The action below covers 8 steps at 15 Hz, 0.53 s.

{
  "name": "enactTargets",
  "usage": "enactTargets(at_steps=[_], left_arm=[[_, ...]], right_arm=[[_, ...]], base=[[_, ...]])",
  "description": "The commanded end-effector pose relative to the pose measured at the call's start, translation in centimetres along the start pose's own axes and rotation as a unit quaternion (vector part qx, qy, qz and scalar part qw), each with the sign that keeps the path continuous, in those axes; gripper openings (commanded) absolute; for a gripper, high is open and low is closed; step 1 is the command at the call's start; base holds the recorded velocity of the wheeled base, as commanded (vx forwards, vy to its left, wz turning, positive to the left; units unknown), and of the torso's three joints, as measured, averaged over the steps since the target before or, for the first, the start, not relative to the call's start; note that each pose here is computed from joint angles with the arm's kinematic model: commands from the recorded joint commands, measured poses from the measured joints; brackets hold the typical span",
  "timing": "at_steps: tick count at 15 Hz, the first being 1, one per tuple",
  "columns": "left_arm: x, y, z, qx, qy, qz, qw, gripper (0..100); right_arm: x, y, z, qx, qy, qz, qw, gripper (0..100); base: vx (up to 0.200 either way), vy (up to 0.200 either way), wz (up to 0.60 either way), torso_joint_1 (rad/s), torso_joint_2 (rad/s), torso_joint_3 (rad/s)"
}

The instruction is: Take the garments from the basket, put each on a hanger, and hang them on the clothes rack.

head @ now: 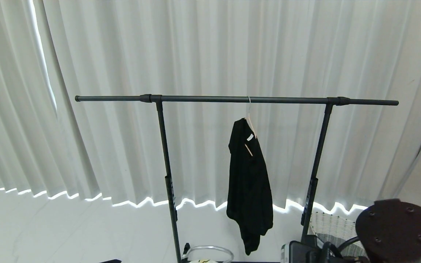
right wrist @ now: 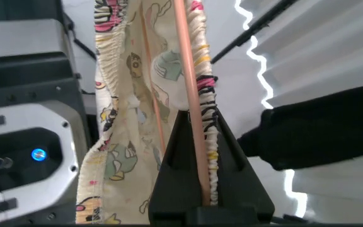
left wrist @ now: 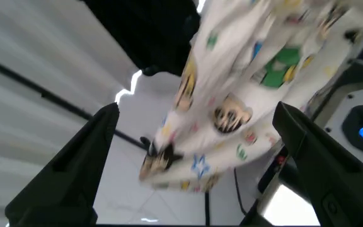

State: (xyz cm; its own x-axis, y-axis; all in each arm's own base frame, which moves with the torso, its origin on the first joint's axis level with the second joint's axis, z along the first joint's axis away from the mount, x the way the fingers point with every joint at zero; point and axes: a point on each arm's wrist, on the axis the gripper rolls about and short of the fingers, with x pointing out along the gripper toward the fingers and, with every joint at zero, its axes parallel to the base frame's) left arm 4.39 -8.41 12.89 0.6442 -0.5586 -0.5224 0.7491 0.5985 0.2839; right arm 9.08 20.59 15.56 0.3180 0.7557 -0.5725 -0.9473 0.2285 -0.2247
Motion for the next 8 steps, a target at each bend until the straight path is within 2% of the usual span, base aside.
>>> enactTargets(at_steps=[1, 4, 7, 8], left_arm=[[-0.2, 0.8, -2.2, -0.024, 0.026, 0.043, 0.9985, 100], [0.2, 1.1, -3.7, -0.037, 0.062, 0.067, 0.9952, 100], [0.7, 1.1, -3.1, -0.039, 0.073, 0.06, 0.9948, 100], [1.2, 1.4, -2.6, -0.05, 0.084, 0.066, 0.993, 100]], right_arm=[[-2.5, -0.8, -0.7, 0.004, -0.022, -0.025, 0.9994, 0], [-4.7, -0.6, -1.1, 0.0, -0.051, -0.038, 0.998, 0], [-6.0, -0.4, -1.4, -0.031, -0.068, -0.046, 0.9961, 0], [-6.3, -0.4, -1.3, -0.041, -0.076, -0.047, 0.9951, 0]], base=[[0.0, 0.0, 0.0, 0.0, 0.0, 0.0], [0.0, 0.0, 0.0, 0.0, 0.0, 0.0], [0.0, 0.0, 0.0, 0.0, 0.0, 0.0], [0.0, 0.0, 0.0, 0.0, 0.0, 0.0]])
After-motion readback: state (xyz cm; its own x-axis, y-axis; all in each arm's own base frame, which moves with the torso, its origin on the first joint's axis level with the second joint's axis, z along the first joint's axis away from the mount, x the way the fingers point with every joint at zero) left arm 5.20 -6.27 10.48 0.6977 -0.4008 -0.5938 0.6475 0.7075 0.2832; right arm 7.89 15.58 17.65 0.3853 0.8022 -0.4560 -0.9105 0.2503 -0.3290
